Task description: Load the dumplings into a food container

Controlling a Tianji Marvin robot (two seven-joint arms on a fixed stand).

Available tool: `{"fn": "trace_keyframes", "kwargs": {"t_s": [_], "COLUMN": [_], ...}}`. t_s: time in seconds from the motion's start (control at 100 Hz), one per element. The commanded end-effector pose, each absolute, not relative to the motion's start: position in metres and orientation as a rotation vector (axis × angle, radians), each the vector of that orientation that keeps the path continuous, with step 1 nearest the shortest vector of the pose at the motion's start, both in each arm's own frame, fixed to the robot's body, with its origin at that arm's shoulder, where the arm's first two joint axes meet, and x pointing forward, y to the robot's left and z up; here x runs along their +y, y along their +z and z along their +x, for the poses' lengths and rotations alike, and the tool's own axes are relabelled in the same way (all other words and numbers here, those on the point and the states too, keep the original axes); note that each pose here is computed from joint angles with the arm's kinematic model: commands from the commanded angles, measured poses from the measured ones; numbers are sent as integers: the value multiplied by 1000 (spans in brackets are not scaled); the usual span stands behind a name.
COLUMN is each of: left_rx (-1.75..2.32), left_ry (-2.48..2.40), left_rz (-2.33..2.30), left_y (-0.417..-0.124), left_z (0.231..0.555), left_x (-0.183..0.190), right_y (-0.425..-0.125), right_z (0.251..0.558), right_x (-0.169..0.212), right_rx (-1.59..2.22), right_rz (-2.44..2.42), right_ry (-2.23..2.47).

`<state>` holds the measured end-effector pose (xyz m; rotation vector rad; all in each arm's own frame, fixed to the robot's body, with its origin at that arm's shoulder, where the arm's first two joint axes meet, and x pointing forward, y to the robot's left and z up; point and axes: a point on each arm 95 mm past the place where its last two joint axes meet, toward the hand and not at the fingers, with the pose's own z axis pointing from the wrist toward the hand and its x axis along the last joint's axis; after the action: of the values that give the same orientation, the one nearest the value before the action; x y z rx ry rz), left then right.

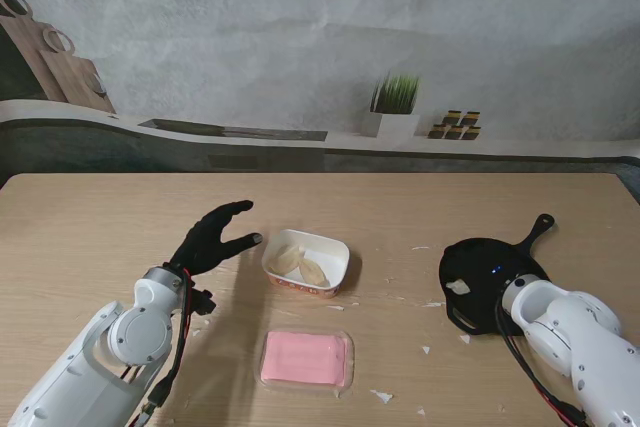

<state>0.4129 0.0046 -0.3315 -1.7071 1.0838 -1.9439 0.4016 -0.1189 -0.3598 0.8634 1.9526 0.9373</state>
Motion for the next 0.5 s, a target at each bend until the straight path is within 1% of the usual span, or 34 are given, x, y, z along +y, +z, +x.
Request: {"fn": "trace_keyframes", "kwargs": {"t_s": [0.0, 0.49], "left_rx": [1094, 1101], "left_ry": [-1945, -1943], "left_rz": [-1716, -1718], "left_y": [-332, -332], "left_z": [412, 413], "left_x": [2, 2], "right_y": [-368, -379], "right_z": [398, 401], "right_x": [-119, -121], "right_rx": [1984, 2024], "right_rz": [861, 856], "right_ry": [909, 830]}}
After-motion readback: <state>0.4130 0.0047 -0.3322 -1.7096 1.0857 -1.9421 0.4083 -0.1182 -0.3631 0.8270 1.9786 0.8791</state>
